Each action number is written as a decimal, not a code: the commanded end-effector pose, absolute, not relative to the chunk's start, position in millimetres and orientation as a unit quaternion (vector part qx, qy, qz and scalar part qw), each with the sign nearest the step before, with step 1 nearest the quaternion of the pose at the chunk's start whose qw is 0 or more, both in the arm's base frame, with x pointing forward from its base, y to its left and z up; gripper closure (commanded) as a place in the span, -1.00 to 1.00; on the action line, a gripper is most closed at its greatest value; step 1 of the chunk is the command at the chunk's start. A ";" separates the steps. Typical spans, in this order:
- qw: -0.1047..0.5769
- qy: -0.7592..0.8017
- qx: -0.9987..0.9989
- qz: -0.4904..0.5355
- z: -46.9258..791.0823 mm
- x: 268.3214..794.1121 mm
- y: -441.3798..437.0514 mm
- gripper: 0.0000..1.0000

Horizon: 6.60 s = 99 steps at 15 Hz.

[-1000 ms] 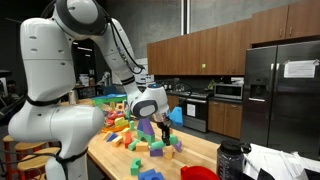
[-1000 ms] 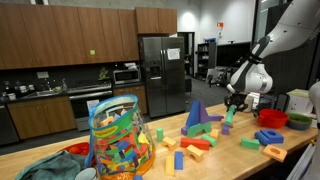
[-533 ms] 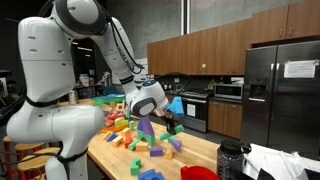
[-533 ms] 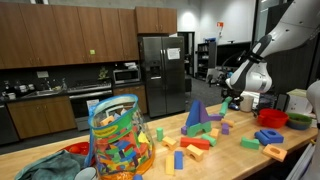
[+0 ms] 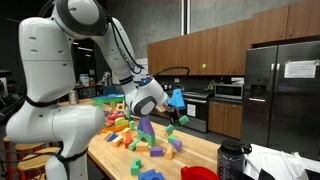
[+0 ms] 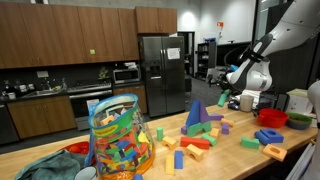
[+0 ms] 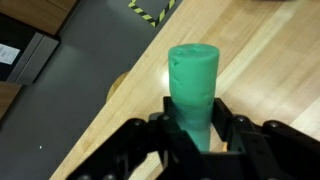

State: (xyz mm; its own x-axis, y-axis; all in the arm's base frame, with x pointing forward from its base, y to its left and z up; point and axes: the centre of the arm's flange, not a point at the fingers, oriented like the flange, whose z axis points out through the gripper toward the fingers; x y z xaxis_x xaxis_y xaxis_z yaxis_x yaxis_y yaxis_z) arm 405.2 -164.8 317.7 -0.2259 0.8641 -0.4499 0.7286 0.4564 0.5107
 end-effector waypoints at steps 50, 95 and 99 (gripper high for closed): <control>0.117 0.870 0.470 0.086 205.2 311.9 -138.7 0.68; 0.068 0.900 0.426 0.067 175.4 321.5 -181.1 -0.51; 0.090 0.902 0.416 0.074 192.0 311.0 -177.3 -0.97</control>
State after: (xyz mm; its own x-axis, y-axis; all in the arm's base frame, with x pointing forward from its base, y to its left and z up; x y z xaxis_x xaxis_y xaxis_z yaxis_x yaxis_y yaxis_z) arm 328.6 -183.1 177.1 -0.6327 0.7716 -0.0658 0.7526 0.6327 0.1822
